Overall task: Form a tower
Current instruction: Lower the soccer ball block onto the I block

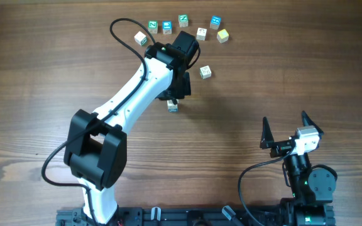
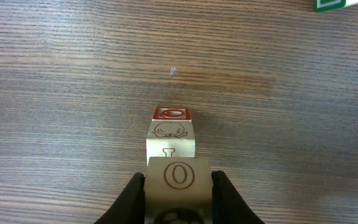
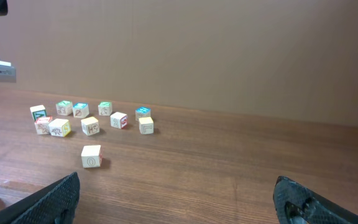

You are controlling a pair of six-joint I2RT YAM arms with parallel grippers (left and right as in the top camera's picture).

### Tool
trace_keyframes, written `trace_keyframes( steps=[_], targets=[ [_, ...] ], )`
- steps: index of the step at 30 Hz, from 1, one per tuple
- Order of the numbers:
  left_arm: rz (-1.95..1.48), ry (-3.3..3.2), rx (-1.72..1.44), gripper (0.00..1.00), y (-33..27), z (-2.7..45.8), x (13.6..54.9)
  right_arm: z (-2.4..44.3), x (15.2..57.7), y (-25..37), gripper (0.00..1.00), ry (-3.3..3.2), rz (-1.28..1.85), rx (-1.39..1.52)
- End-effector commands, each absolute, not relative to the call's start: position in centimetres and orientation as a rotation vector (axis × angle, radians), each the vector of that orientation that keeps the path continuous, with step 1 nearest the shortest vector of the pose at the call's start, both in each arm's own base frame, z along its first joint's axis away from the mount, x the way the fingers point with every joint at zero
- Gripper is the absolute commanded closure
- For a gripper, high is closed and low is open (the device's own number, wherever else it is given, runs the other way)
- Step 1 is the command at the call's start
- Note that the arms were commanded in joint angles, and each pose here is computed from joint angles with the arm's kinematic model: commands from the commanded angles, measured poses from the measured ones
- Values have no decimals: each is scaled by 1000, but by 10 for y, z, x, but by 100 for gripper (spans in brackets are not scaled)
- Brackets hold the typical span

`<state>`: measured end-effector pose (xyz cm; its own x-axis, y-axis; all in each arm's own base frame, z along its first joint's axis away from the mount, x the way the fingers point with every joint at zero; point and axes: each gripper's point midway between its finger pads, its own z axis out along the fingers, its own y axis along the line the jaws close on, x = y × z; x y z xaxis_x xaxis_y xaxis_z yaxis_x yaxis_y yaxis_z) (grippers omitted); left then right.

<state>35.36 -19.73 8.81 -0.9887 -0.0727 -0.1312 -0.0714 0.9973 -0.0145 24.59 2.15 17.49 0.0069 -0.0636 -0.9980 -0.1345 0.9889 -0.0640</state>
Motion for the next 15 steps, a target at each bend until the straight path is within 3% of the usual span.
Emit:
trace_keyframes(
  steps=[1, 15],
  targets=[
    [32, 3016, -95, 96, -192, 80, 353, 177, 245, 23, 0, 1554, 72, -151],
    [27, 3011, -96, 95, -192, 75, 354, 177, 245, 23, 0, 1554, 72, -151]
  ],
)
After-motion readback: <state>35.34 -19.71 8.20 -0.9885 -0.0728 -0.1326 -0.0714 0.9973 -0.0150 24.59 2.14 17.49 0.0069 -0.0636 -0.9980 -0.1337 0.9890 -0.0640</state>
